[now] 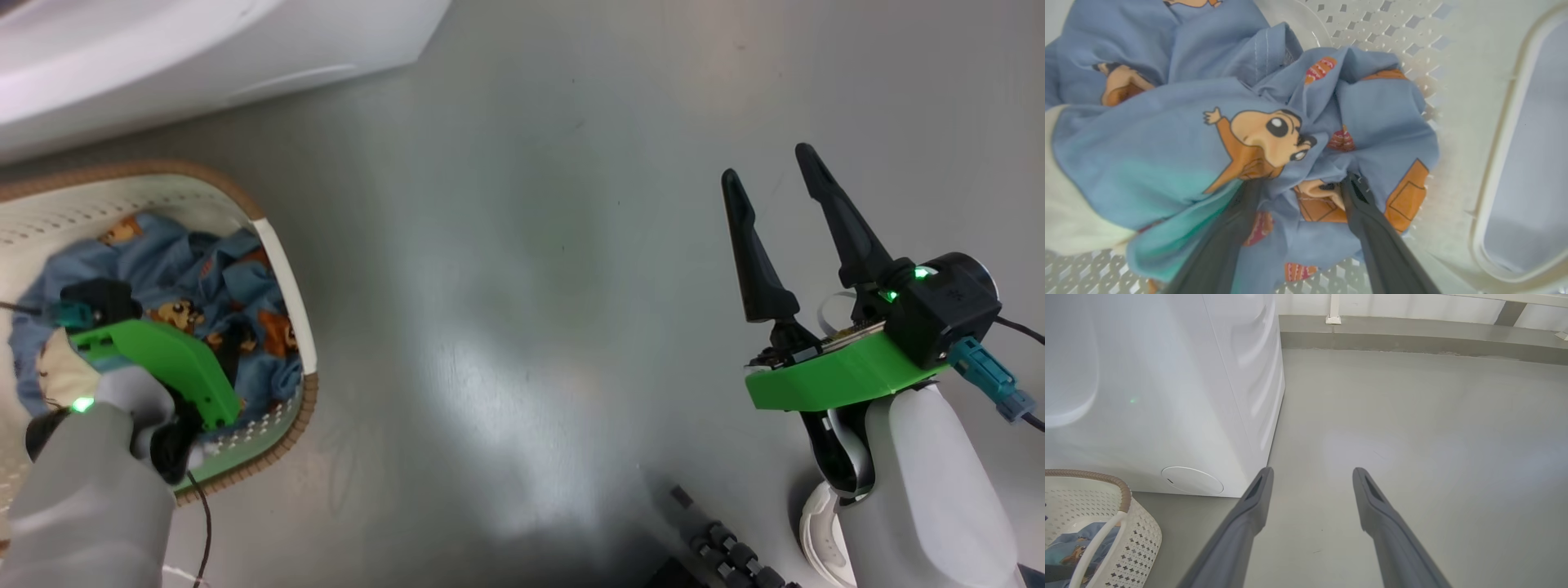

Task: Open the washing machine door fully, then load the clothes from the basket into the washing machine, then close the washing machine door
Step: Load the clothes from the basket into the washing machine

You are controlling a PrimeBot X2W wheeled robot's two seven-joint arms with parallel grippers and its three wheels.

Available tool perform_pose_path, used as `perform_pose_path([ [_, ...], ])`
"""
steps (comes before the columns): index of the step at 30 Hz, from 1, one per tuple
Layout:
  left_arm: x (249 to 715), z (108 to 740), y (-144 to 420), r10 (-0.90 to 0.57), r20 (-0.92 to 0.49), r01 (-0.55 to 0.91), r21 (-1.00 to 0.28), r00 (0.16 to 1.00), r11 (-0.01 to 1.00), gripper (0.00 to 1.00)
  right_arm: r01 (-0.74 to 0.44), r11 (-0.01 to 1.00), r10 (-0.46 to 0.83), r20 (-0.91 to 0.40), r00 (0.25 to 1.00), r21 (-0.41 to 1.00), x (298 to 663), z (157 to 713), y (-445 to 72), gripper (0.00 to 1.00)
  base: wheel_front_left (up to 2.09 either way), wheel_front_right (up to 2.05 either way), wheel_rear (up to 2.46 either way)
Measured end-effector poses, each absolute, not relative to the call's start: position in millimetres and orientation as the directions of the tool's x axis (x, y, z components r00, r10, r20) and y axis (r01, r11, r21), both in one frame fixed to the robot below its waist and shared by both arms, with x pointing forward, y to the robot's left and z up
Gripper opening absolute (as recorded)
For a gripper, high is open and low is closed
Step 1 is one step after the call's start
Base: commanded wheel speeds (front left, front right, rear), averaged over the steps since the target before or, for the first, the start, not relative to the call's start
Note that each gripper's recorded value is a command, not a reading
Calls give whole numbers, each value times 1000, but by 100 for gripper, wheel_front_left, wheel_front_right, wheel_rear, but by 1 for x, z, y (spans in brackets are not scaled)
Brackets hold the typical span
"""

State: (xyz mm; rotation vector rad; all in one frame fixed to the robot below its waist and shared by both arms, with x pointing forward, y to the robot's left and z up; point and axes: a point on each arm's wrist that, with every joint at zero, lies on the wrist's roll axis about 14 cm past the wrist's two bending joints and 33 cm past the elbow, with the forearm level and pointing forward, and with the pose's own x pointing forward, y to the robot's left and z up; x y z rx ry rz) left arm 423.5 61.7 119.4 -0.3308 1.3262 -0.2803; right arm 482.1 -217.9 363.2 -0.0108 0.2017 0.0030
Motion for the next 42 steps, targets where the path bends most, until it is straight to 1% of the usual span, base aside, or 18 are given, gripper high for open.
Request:
perform_pose_path([
  [8,422,99,54,-394,-900,48,-392,185,919,100,-4,1000,-1,-243,970,-20,481,341,-219,100,0,0,0],
  [15,423,83,61,-364,-913,114,-348,187,931,100,8,999,-16,-255,967,-33,482,332,-225,100,0,0,0],
  [16,423,82,61,-361,-913,126,-342,189,931,98,8,999,-17,-257,966,-34,482,331,-225,100,0,0,0],
  [17,424,81,61,-359,-913,140,-336,195,931,78,10,999,-18,-258,966,-35,482,330,-226,100,0,0,0],
  [18,424,80,62,-353,-914,147,-329,201,933,49,11,999,-20,-258,966,-36,482,330,-226,100,0,0,0],
  [19,423,80,64,-346,-916,156,-318,204,935,40,13,999,-22,-258,966,-37,483,330,-227,100,0,0,0],
  [20,422,80,65,-342,-916,166,-311,209,936,25,15,999,-24,-256,966,-38,483,330,-228,100,0,0,0],
  [21,423,80,67,-336,-916,169,-303,219,938,0,19,999,-28,-253,967,-39,483,331,-229,100,0,0,0],
  [25,424,85,67,-333,-912,175,-296,239,939,0,30,999,-39,-243,969,-42,484,335,-232,100,0,0,0],
  [27,427,91,66,-336,-904,181,-295,263,938,0,25,999,-34,-236,971,-41,485,337,-230,100,0,0,0],
  [34,443,120,77,-314,-856,154,-275,410,949,0,11,1000,-16,-201,979,-24,488,354,-224,100,0,0,0],
  [38,434,140,79,-306,-835,130,-278,458,952,0,13,1000,-15,-179,984,-12,486,367,-222,100,0,0,0],
  [42,422,162,82,-296,-814,104,-283,500,953,0,6,1000,-5,-181,983,8,475,375,-215,100,0,0,0],
])
